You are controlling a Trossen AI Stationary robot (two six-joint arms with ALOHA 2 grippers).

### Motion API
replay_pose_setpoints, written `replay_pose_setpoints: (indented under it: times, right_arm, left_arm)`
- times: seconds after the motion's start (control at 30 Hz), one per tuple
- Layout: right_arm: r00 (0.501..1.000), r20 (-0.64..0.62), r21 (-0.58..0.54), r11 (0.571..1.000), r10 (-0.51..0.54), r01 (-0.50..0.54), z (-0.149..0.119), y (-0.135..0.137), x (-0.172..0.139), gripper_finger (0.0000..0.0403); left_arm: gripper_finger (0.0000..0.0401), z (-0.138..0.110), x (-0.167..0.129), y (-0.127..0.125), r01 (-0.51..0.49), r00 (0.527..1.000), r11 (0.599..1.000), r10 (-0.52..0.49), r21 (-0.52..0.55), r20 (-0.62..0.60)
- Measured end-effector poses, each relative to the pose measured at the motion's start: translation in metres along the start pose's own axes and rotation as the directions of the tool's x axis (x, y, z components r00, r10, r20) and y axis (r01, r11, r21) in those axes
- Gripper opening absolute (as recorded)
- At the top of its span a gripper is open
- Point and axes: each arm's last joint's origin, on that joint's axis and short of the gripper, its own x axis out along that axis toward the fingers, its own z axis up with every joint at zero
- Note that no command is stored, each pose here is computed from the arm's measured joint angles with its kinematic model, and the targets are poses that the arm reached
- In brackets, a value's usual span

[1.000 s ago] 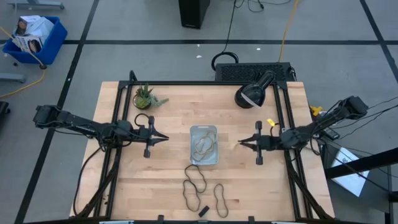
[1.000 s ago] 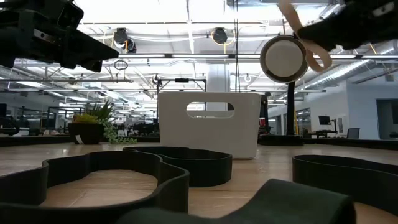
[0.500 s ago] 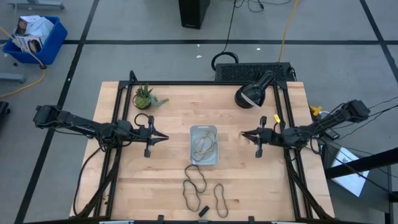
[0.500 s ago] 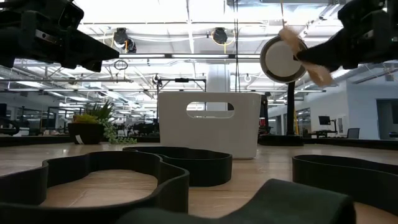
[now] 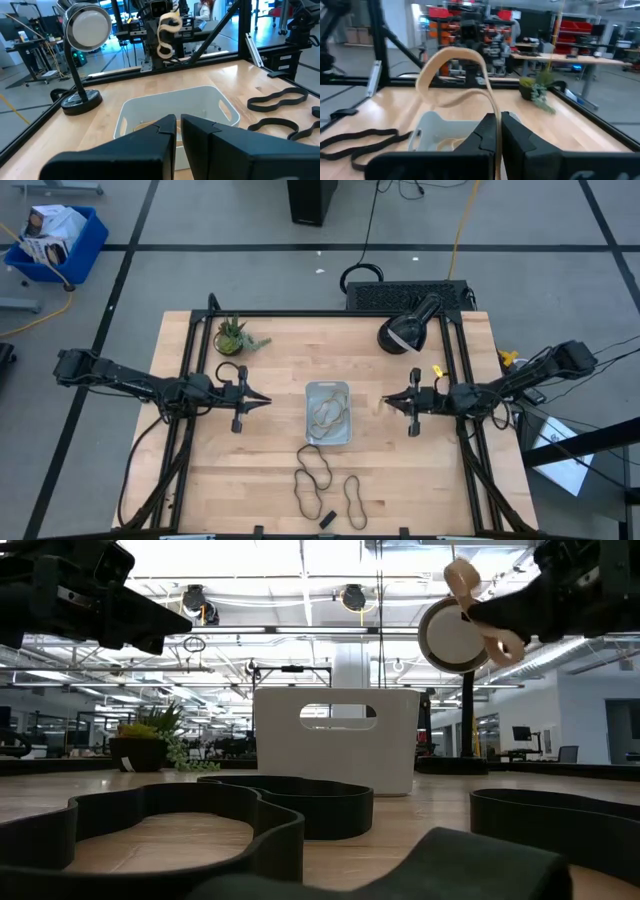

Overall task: Pick and place rubber bands into bin
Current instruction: Put the light brown rubber band into the bin

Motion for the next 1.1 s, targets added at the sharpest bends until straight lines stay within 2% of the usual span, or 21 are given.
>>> replay_pose_setpoints:
  times: [0.23,0.47,0.6,0.73,0.9,0.97,1.1]
  right_arm:
    - [0.998,-0.041,-0.062,0.997,0.047,-0.049,0.019,0.012,0.032,0.0002]
    - [0.995,-0.099,-0.133,0.99,0.032,-0.045,0.026,0.024,0.079,0.0002]
    - [0.985,-0.14,-0.132,0.984,0.102,-0.121,0.022,0.028,0.105,0.0002]
    - [0.975,-0.182,-0.132,0.979,0.13,-0.156,0.013,0.031,0.125,0.0002]
    - [0.962,-0.248,-0.135,0.979,0.115,-0.152,-0.007,0.025,0.141,0.0002]
    - [0.964,-0.243,-0.119,0.983,0.108,-0.14,-0.012,0.023,0.145,0.0002]
    - [0.963,-0.219,-0.071,0.982,0.157,-0.177,-0.019,0.019,0.15,0.0002]
  left_arm:
    - [0.0035,0.0,0.0,0.0,0.0,1.0,1.0,0.0,0.005,0.0]
    - [0.0035,0.0,0.0,0.0,0.0,1.0,1.0,0.0,0.005,0.0]
    - [0.0035,0.0,0.0,0.0,0.0,1.0,1.0,0.0,0.004,0.0]
    - [0.0035,0.0,0.0,0.0,-0.001,1.0,1.0,0.001,0.005,0.0]
    - [0.0035,0.0,0.0,0.0,-0.001,1.0,1.0,0.001,0.005,-0.001]
    - [0.0035,0.0,0.0,0.0,-0.001,1.0,1.0,0.001,0.005,-0.001]
    - [0.0035,0.0,0.0,0.0,-0.001,1.0,1.0,0.001,0.006,-0.001]
